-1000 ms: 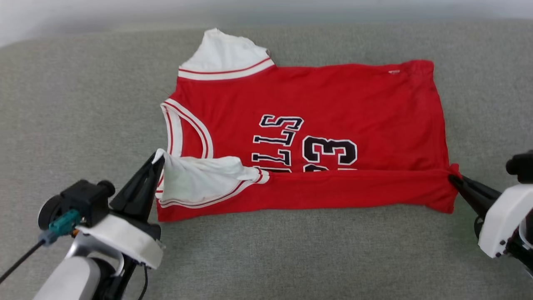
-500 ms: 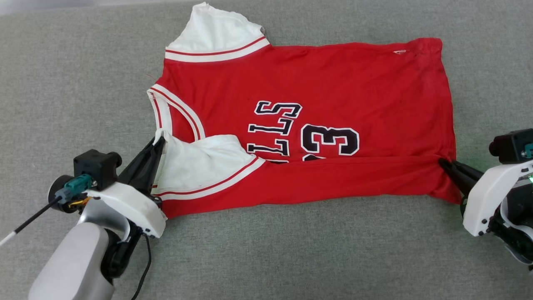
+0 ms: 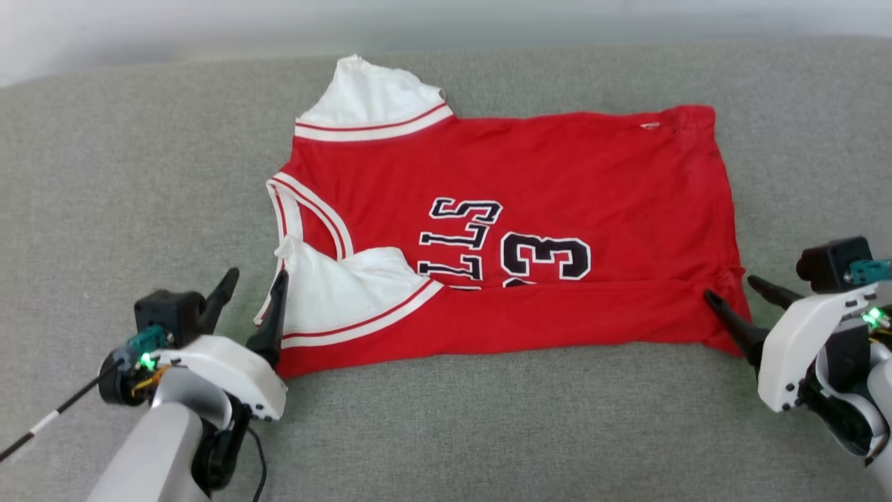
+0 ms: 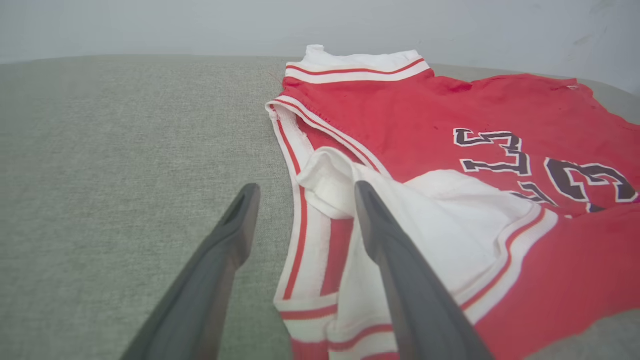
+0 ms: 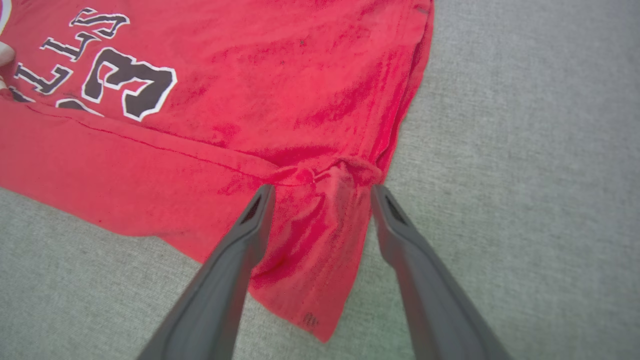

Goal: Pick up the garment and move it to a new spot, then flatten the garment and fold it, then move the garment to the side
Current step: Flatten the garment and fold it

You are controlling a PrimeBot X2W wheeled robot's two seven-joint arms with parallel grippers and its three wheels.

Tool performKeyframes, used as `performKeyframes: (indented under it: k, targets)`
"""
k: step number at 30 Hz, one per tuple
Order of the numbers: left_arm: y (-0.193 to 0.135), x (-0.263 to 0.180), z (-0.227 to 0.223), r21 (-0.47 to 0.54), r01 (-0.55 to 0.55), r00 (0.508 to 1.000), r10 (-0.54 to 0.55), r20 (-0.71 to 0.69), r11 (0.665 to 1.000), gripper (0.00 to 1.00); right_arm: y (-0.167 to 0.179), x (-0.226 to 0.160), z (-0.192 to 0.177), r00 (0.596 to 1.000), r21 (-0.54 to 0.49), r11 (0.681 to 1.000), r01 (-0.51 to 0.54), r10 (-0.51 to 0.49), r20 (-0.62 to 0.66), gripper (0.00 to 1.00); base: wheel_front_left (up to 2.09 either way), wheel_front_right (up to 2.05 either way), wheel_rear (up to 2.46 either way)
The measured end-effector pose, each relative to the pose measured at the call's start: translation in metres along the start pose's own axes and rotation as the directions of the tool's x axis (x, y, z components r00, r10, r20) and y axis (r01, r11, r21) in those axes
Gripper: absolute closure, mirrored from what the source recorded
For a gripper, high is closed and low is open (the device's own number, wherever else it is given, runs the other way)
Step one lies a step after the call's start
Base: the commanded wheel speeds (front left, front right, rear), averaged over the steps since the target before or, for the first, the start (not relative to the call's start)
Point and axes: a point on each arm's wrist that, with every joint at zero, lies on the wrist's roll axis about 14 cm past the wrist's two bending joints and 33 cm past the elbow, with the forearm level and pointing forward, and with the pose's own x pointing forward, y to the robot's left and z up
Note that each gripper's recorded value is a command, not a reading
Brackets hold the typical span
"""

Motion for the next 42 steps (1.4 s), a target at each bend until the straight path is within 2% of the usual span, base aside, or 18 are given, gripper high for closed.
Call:
performKeyframes:
  k: [7,12,18,23,29,30,31,32,38,42]
  targets:
    - [0.001,-0.028,-0.007,-0.013,-0.049,0.997,0.049,-0.053,0.999,0.0,-0.001,-0.023,-0.007,0.999,-0.008,0.999,0.038,-0.038,-0.009,0.0,0.0,0.0,0.0]
    - [-0.009,-0.047,-0.031,-0.06,-0.059,0.981,0.047,-0.187,0.996,0.0,0.003,-0.035,-0.009,0.998,0.047,0.997,0.062,-0.062,0.004,0.0,0.0,0.0,0.0]
    - [-0.013,-0.051,-0.046,-0.04,-0.068,0.956,0.054,-0.29,0.997,0.0,0.011,-0.043,-0.017,0.997,0.091,0.993,0.077,-0.078,0.001,0.0,0.0,0.0,0.0]
    - [-0.004,-0.044,-0.053,-0.036,-0.124,0.942,0.106,-0.32,0.992,0.0,0.017,-0.047,-0.016,0.996,0.11,0.99,0.086,-0.087,0.006,0.0,0.0,0.0,0.0]
    - [-0.008,-0.041,-0.076,-0.033,-0.105,0.909,0.082,-0.409,0.994,0.0,0.014,-0.047,-0.015,0.995,0.107,0.989,0.103,-0.104,0.002,0.0,0.0,0.0,0.0]
    - [-0.01,-0.041,-0.078,-0.036,-0.096,0.905,0.072,-0.42,0.995,0.37,0.013,-0.048,-0.014,0.994,0.104,0.989,0.106,-0.107,0.002,0.0,0.0,0.0,0.0]
    - [-0.011,-0.04,-0.079,-0.039,-0.09,0.902,0.065,-0.427,0.995,0.91,0.012,-0.048,-0.013,0.994,0.1,0.989,0.11,-0.111,0.002,0.0,0.0,0.0,0.0]
    - [-0.012,-0.04,-0.08,-0.042,-0.083,0.902,0.057,-0.429,0.996,1.0,0.012,-0.048,-0.012,0.994,0.096,0.989,0.113,-0.113,0.004,0.0,0.0,0.0,0.0]
    - [-0.023,-0.045,-0.076,-0.054,-0.051,0.911,0.024,-0.411,0.997,1.0,0.008,-0.054,-0.009,0.992,0.039,0.991,0.128,-0.128,-0.007,0.0,0.0,0.0,0.0]
    - [-0.031,-0.051,-0.061,-0.113,-0.04,0.939,-0.002,-0.345,0.993,1.0,0.005,-0.056,-0.005,0.99,0.036,0.989,0.14,-0.14,-0.016,0.0,0.0,0.0,0.0]
